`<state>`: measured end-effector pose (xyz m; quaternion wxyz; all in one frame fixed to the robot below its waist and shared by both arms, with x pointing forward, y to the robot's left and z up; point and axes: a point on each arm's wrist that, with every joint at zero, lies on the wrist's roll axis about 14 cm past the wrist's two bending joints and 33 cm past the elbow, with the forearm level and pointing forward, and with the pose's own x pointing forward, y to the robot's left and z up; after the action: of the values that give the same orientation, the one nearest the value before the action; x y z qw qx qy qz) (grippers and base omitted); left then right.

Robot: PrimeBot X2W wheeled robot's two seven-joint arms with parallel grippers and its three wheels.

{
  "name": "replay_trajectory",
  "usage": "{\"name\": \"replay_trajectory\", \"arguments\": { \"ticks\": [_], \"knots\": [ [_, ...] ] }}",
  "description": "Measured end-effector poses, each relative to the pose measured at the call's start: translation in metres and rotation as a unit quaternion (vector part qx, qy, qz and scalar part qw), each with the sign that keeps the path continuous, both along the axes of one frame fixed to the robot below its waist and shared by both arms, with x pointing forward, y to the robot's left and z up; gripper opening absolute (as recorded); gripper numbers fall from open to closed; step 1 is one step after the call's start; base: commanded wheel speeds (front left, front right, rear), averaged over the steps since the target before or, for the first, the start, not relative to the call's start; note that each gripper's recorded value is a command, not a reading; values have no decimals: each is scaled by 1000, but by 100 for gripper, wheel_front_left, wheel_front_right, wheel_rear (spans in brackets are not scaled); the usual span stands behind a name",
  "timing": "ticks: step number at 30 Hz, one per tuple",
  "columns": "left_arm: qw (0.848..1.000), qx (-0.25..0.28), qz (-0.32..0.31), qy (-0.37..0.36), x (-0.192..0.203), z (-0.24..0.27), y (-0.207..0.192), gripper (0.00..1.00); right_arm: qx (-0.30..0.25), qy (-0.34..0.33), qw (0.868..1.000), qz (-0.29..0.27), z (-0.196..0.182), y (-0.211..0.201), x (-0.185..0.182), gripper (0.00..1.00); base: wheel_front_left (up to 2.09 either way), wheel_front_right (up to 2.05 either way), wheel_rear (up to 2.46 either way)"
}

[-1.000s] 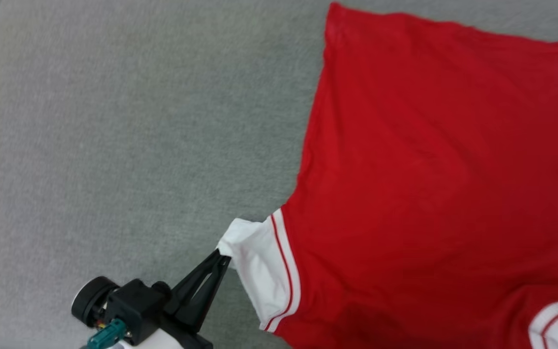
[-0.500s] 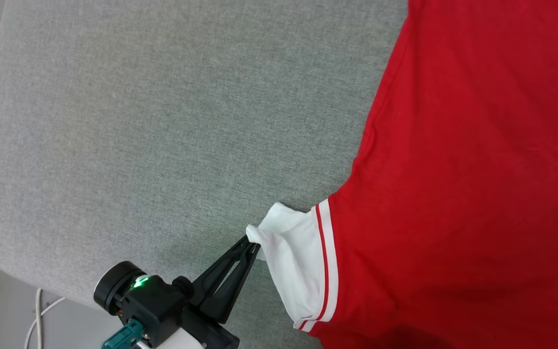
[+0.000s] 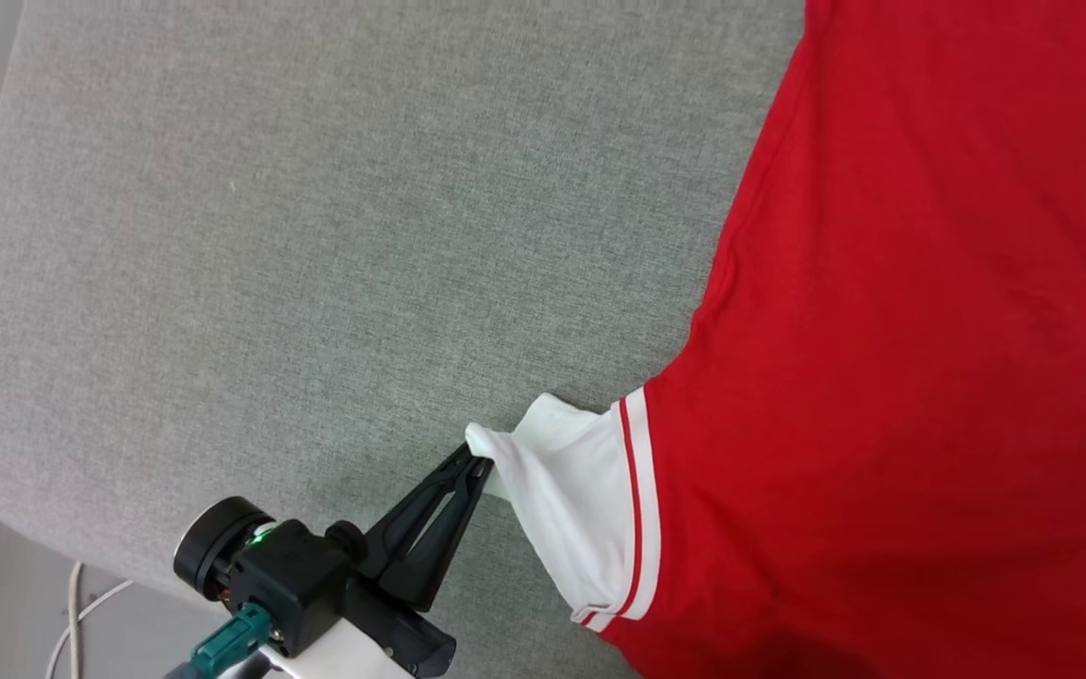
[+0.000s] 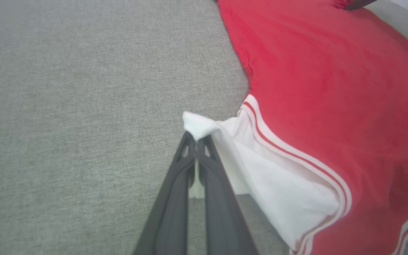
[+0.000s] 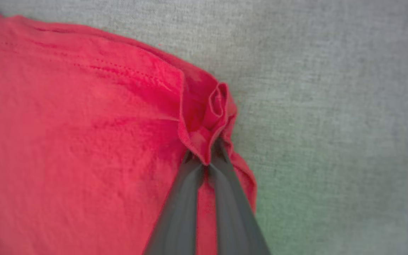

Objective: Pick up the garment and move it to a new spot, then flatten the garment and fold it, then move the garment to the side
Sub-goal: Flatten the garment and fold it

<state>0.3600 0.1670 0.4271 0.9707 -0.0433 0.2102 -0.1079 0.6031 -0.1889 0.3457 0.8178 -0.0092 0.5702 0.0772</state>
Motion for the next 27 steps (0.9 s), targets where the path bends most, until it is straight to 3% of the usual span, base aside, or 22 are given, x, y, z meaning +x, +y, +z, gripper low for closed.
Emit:
{"name": "replay_trajectory", "arguments": {
  "ticks": [9, 14, 27],
  "knots": [
    [999, 0, -13, -38, 0, 22, 0, 0, -14, 13, 1000, -11, 15, -24, -47, 0, 0, 0, 0],
    [998, -24, -10, -49, -6, 33, -3, 0, 9, 10, 999, -35, 28, -35, -84, 0, 0, 0, 0],
    [994, -40, -33, -95, -22, 59, -13, 0, 29, -7, 995, -95, 50, -74, -214, 0, 0, 0, 0]
  ]
}}
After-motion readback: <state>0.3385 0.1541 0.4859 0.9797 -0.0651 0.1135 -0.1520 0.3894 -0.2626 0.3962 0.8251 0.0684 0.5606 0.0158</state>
